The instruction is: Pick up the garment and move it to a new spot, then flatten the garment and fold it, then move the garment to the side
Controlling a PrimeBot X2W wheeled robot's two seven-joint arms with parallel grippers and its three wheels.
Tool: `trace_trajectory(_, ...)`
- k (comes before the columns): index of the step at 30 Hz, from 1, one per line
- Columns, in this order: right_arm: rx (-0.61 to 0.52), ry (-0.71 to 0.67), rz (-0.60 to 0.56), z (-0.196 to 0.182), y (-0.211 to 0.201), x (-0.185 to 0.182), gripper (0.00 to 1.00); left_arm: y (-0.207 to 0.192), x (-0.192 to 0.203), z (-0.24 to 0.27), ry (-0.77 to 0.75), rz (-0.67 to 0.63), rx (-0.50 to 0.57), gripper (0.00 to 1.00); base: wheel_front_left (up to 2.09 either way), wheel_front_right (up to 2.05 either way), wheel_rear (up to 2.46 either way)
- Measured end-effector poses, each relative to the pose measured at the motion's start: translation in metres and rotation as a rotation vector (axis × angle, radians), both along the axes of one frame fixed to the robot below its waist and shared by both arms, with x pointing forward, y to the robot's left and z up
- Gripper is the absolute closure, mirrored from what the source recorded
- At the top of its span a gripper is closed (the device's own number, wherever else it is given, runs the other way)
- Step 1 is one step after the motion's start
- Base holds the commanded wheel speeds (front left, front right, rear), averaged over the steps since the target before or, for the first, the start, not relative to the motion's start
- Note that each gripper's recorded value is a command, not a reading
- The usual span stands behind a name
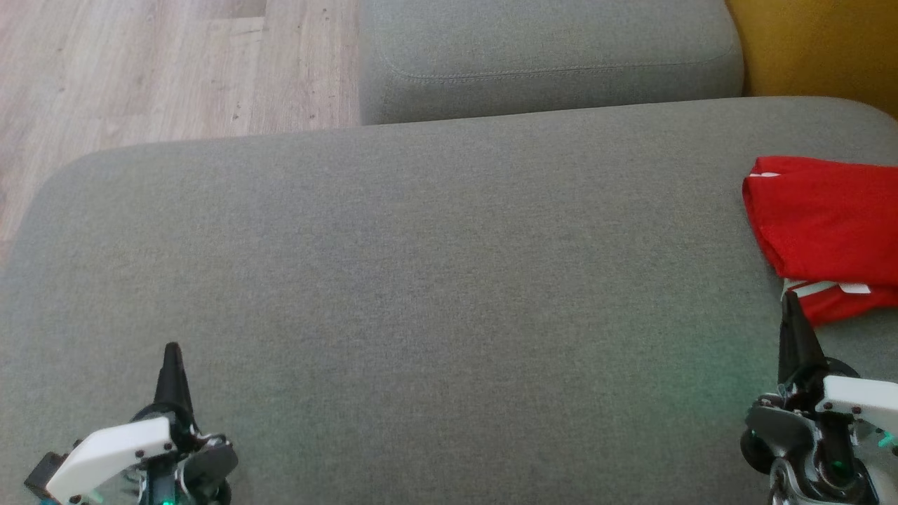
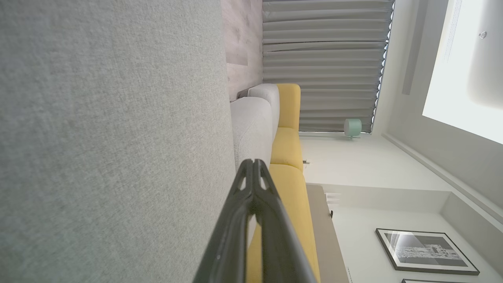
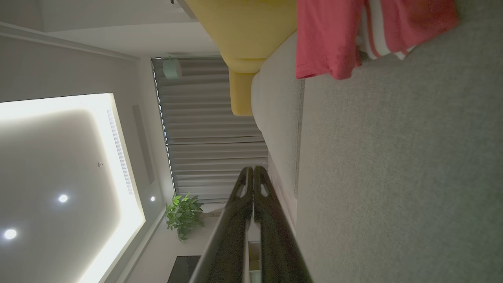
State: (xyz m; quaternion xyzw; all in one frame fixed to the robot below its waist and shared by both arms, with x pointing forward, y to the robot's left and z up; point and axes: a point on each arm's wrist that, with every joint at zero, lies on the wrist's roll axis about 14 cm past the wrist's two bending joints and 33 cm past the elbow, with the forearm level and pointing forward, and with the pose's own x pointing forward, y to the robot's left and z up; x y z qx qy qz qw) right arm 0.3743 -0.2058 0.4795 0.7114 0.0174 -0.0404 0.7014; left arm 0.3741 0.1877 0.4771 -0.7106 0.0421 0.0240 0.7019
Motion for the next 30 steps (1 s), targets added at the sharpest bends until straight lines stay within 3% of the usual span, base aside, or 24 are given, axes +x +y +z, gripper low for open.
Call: trace_trajectory(30, -0.001, 0.000, 0.002, 0.0000, -0.0008, -0.0002, 1.00, 0.0013, 0.0000, 0.0003, -0.001, 0.004, -0.003, 1.00, 0.00, 0.00, 0.00)
